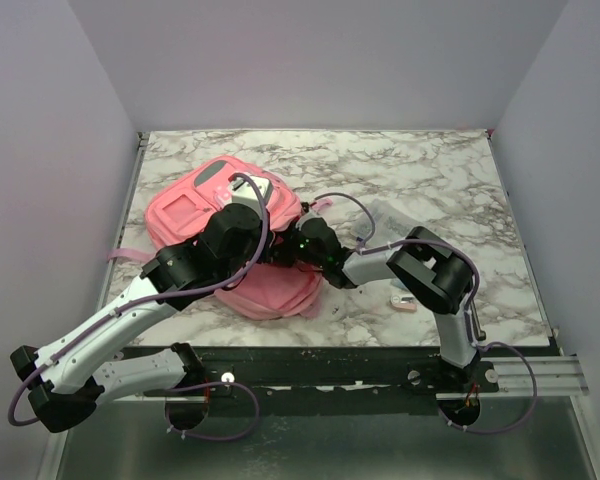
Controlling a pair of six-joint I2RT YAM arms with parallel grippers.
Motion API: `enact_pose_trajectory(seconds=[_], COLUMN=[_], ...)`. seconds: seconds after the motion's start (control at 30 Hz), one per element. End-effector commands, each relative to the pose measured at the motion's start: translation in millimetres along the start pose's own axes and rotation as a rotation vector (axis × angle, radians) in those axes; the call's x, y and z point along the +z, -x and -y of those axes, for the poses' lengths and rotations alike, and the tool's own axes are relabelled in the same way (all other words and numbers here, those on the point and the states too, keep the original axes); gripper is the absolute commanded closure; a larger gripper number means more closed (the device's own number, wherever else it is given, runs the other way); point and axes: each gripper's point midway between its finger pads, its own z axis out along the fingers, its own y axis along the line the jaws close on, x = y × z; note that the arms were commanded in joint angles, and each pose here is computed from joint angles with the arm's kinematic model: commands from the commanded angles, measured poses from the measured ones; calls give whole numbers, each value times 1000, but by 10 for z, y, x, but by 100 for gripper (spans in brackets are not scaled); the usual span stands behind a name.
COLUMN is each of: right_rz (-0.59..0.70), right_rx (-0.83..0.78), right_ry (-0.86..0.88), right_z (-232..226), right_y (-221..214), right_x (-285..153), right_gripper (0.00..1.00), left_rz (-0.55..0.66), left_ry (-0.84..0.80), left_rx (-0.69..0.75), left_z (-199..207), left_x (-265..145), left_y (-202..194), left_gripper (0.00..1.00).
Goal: Pack the student bag
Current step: Place the book in the student bag.
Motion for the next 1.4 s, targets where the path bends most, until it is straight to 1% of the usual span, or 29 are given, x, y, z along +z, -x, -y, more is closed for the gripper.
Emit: enact_pose_trajectory(seconds=[0.0, 0.1, 0.2, 0.27, 0.3, 0.37, 0.47, 0.5, 0.53, 0.6, 0.67, 0.73, 0.87, 0.9, 0.97, 1.03, 1.13, 1.2, 1.23, 1.27, 1.3, 1.33, 1.37], right_rz=[-94, -84, -100, -90, -98, -115, -110, -105, -101, -108, -110, -104, -79, -83, -82, -102, -113, -133, -151, -153, -172, -173, -186], right_rx=[-57, -38, -32, -23, -19, -49, -79, -84, -83, -71, -64, -73, -111, -111, -87, -68, -101, -171, -218, -272, -315, -376, -416], right_ry=[-53, -21, -4, 21, 27, 33, 9, 6, 4, 14, 28, 57, 103, 116, 144, 147, 82, 0, -70, -99, -141, -150, -196], right_z=[135, 66, -20, -99, -113, -126, 1, 27, 47, 74, 64, -1, -181, -201, -261, -255, -164, -44, 92, 104, 191, 167, 252], right_y=[-187, -155, -158, -130, -147, -175, -217, -223, -227, -262, -269, -246, -131, -135, -135, -174, -186, -174, -179, -137, -151, -108, -108], right_x=[-28, 171, 433, 443, 409, 290, 34, -33, -67, -89, -54, 26, 325, 388, 466, 444, 205, -24, -152, -286, -449, -596, -765], right_gripper=[27, 34, 52, 61, 63, 60, 39, 35, 34, 35, 44, 50, 76, 79, 81, 80, 71, 61, 57, 53, 46, 41, 36], left_rz=[118, 111, 105, 100, 100, 93, 87, 82, 79, 76, 76, 76, 75, 72, 69, 65, 61, 60, 59, 57, 54, 46, 38], left_ry=[-58, -69, -94, -101, -97, -86, -70, -67, -68, -73, -85, -92, -84, -86, -85, -77, -57, -42, -34, -30, -26, -25, -23], left_rx=[-76, -78, -94, -97, -95, -90, -91, -92, -94, -98, -104, -111, -122, -127, -136, -140, -143, -152, -161, -172, -184, -193, -203], left_z=[119, 138, 185, 199, 194, 178, 151, 143, 143, 141, 150, 150, 131, 134, 132, 119, 81, 39, 12, -5, -23, -36, -52], left_x=[-65, -67, -81, -72, -65, -35, 11, 21, 24, 19, -3, -23, -18, -16, -4, 18, 62, 88, 105, 120, 141, 167, 194], left_y=[319, 301, 306, 289, 287, 257, 219, 202, 190, 175, 166, 155, 142, 132, 127, 118, 116, 124, 130, 126, 123, 106, 95], left_gripper=[100, 100, 100, 100, 100, 100, 100, 100, 100, 100, 100, 100, 100, 100, 100, 100, 100, 100, 100, 100, 100, 100, 100])
